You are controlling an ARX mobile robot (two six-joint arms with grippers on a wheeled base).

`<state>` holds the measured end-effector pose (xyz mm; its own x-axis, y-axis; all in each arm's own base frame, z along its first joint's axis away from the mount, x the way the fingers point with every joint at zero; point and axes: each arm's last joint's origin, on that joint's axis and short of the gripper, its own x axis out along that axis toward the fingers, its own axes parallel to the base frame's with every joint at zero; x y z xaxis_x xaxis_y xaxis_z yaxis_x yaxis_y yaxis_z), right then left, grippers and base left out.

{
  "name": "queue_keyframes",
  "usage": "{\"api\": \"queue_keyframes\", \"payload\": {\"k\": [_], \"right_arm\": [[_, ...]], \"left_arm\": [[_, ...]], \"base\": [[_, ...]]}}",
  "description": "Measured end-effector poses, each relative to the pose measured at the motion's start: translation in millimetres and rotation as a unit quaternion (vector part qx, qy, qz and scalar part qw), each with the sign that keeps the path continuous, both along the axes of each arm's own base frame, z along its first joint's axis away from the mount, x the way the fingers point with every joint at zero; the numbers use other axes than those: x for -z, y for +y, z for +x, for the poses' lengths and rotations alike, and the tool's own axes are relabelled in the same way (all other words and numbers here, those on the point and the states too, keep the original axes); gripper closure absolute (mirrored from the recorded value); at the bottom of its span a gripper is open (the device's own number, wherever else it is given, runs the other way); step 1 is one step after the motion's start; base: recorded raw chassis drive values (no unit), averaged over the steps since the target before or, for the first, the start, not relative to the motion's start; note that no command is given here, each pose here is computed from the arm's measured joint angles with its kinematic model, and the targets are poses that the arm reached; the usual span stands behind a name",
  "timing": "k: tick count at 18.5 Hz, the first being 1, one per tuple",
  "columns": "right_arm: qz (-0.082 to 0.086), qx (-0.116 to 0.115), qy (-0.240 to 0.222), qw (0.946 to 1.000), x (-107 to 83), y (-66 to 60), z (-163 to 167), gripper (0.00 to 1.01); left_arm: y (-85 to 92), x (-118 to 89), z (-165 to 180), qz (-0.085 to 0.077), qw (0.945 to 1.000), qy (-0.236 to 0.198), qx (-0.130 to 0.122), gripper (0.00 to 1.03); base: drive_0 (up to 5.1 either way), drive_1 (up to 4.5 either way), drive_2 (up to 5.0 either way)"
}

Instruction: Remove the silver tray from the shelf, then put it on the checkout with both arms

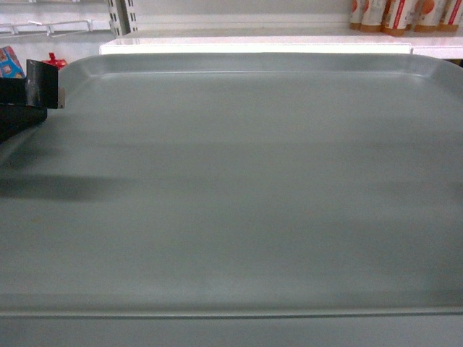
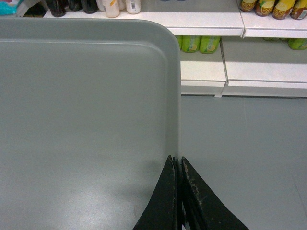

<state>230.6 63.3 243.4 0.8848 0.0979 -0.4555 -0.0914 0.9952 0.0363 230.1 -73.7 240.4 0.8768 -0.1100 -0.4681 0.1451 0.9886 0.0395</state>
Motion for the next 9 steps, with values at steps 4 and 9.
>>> {"api": "queue_keyframes", "payload": {"k": [4, 9], "right_arm": [[-0.001, 0.0, 0.003, 1.0, 0.6, 0.0, -0.1, 0.99], [-0.001, 0.0, 0.0, 1.0, -0.1, 0.1, -0.1, 0.99]], "left_arm": [[0.3, 0.5, -0.1, 0.001, 1.0, 0.003, -0.001, 0.99], [0.7, 0.7, -0.1, 0.002, 1.0, 0.003, -0.002, 0.99]], "base": [[0.2, -4.04, 4.4], [0.1, -4.17, 4.3]]}}
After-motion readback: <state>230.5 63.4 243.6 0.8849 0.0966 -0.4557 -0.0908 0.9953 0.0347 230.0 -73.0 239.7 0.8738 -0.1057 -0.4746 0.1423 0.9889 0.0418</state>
